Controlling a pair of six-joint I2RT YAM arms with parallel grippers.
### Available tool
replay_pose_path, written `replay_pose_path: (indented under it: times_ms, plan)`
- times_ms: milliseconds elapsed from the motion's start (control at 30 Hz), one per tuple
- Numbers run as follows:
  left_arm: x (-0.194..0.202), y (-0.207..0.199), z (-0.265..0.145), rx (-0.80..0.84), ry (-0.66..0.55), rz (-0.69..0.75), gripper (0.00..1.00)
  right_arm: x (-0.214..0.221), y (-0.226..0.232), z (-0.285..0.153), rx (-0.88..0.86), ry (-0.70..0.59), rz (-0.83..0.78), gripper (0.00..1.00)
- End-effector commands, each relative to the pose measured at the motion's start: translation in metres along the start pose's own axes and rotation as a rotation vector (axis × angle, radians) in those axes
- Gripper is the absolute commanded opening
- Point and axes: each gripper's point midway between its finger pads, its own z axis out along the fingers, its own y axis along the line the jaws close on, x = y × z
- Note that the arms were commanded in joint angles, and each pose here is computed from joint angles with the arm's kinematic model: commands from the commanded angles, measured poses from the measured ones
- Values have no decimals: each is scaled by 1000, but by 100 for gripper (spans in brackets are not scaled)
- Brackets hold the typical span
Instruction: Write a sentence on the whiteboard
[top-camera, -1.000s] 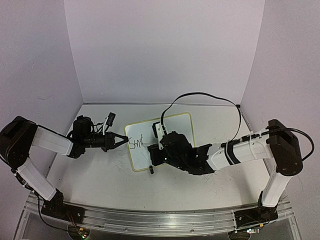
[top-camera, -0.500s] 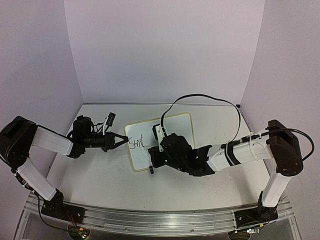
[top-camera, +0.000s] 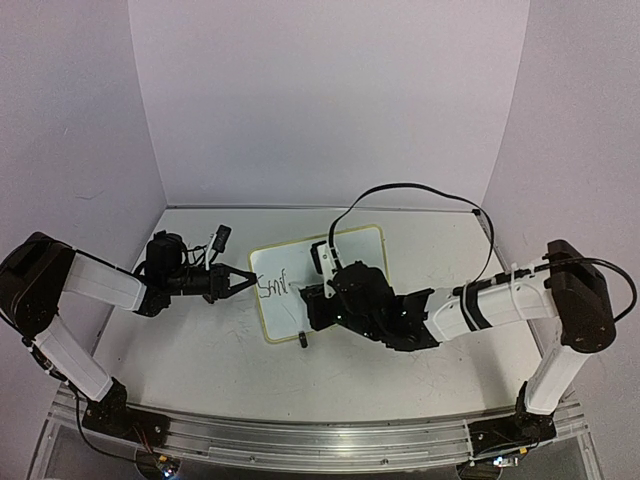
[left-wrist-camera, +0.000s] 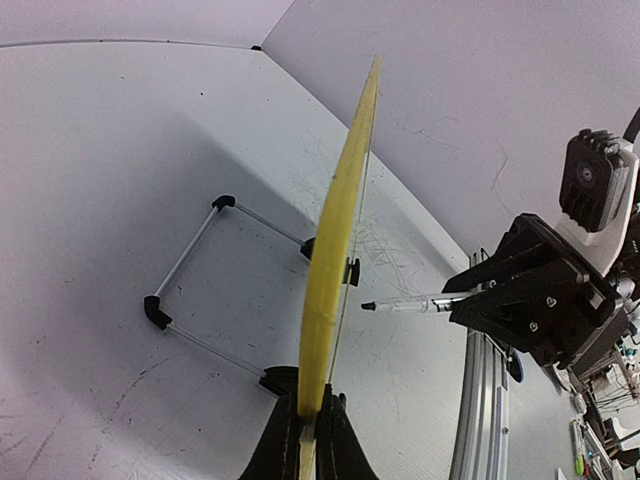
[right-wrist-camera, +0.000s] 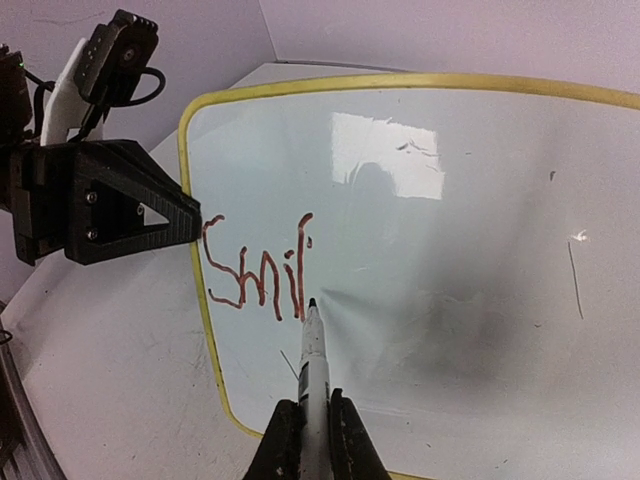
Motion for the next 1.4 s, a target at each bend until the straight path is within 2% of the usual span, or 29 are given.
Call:
replay_pose_path:
  times_ms: [0,767,1367]
  plan:
    - [0,-11,-1,38,19,0,0,-23,6,5,-8,-60,17,0]
    - [0,-11,-1,37,21,-1,0,-13,1,15,19,-29,24,0]
    - [0,-12,-1,36,20,0,0,-11,-20,7,109,-33,55,0]
